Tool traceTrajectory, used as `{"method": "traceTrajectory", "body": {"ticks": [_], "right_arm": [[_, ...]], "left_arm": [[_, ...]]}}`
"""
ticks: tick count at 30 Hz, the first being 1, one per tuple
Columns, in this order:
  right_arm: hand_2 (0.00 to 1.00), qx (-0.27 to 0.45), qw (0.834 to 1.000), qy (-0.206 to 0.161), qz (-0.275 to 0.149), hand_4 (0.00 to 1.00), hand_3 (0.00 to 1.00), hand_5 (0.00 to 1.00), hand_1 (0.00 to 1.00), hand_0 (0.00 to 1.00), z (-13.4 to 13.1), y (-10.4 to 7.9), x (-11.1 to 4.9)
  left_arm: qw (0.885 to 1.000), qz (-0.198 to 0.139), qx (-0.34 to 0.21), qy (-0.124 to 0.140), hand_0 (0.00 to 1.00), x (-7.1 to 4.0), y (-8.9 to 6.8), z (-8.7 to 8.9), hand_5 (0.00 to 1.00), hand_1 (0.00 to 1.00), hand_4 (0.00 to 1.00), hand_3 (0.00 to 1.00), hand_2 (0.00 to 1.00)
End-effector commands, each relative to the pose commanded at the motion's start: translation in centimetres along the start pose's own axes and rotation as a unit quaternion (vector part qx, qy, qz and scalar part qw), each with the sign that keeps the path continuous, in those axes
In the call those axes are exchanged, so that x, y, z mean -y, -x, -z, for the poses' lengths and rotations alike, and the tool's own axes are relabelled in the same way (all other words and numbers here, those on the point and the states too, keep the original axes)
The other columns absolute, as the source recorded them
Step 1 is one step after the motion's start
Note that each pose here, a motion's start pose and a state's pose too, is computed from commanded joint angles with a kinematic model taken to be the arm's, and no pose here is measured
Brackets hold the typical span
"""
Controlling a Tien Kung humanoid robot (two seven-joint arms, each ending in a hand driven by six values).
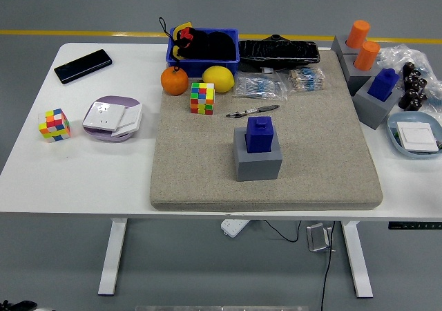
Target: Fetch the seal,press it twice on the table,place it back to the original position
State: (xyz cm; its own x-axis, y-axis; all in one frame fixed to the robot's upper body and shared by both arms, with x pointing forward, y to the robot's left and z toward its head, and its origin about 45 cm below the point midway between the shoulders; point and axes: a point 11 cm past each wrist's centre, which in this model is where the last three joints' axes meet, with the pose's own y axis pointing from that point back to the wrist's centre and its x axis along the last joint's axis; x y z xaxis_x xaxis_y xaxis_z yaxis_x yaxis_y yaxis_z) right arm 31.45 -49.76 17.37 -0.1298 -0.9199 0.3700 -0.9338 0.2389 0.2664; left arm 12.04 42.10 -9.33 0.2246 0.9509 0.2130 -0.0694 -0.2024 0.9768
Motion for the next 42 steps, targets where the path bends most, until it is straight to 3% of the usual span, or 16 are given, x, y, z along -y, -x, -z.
{"method": "traceTrajectory", "body": {"ticks": [42], "right_arm": [[0.833, 0.004, 1.0, 0.006, -0.028, 0.998, 0.805, 0.356, 0.843, 0.909, -0.4, -1.8, -0.7]], "left_arm": [[1.0, 0.0, -0.002, -0.002, 0.72, 0.1, 0.2, 0.3, 0.261, 0.69, 0.678, 0.747, 0.679]]}}
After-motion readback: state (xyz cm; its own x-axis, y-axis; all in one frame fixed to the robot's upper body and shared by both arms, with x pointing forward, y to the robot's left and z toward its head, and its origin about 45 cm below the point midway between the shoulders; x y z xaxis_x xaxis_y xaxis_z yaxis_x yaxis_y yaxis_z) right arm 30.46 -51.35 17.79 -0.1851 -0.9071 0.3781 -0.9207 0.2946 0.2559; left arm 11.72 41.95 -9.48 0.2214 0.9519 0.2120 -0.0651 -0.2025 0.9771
